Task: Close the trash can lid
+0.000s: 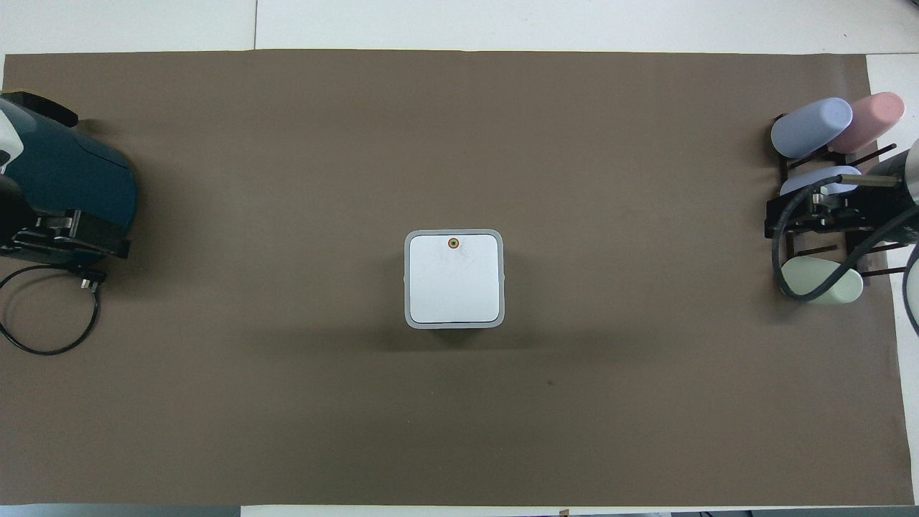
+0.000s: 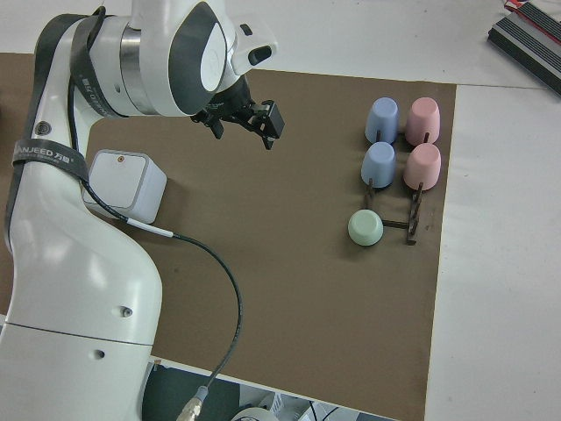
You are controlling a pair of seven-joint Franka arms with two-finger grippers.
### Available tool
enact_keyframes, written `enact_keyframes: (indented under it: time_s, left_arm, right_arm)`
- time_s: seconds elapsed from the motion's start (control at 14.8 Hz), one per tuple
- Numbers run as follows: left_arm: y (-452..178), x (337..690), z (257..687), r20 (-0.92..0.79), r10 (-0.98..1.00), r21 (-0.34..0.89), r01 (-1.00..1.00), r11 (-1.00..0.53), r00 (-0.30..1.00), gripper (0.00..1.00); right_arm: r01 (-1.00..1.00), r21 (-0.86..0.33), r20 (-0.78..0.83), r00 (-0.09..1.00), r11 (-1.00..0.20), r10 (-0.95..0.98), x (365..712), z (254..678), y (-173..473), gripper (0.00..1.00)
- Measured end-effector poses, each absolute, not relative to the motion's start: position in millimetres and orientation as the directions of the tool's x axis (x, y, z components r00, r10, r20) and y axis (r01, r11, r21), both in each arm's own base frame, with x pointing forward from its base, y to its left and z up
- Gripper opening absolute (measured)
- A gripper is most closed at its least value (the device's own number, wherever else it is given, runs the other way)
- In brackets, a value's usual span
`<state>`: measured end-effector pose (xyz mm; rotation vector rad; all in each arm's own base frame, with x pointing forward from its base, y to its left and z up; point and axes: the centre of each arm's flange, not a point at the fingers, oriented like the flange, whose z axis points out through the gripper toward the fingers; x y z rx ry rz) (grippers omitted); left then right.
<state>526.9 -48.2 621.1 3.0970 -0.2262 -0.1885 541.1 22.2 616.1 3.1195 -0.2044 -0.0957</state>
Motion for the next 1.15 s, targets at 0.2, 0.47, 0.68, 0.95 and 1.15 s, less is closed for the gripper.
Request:
enact_keyframes:
  time_s: [0.2,0.47,0.68,0.95,1.15]
  left_arm:
    - [-47,518,637,-0.119,-0.148,0.025,-0.146,-0.989,0.982,1.0]
    - [-48,518,636,-0.108,-0.126,0.02,-0.125,-0.992,0.986,1.0]
    - [-50,521,631,-0.117,-0.119,0.019,-0.117,-0.993,0.986,1.0]
    - [-49,521,633,-0.113,-0.112,0.019,-0.111,-0.994,0.987,1.0]
    - [-46,522,633,-0.109,-0.105,0.019,-0.104,-0.994,0.988,1.0]
  right_arm:
    - [-0.13,0.018,-0.06,0.99,-0.991,-0.131,541,616,22,1.0]
    - [-0.13,0.018,-0.06,0.99,-0.991,-0.131,541,616,22,1.0]
    - [-0.13,0.018,-0.06,0.99,-0.991,-0.131,541,616,22,1.0]
    - [-0.13,0.018,-0.06,0.99,-0.991,-0.131,541,616,22,1.0]
    - [-0.13,0.018,-0.06,0.99,-0.991,-0.131,541,616,22,1.0]
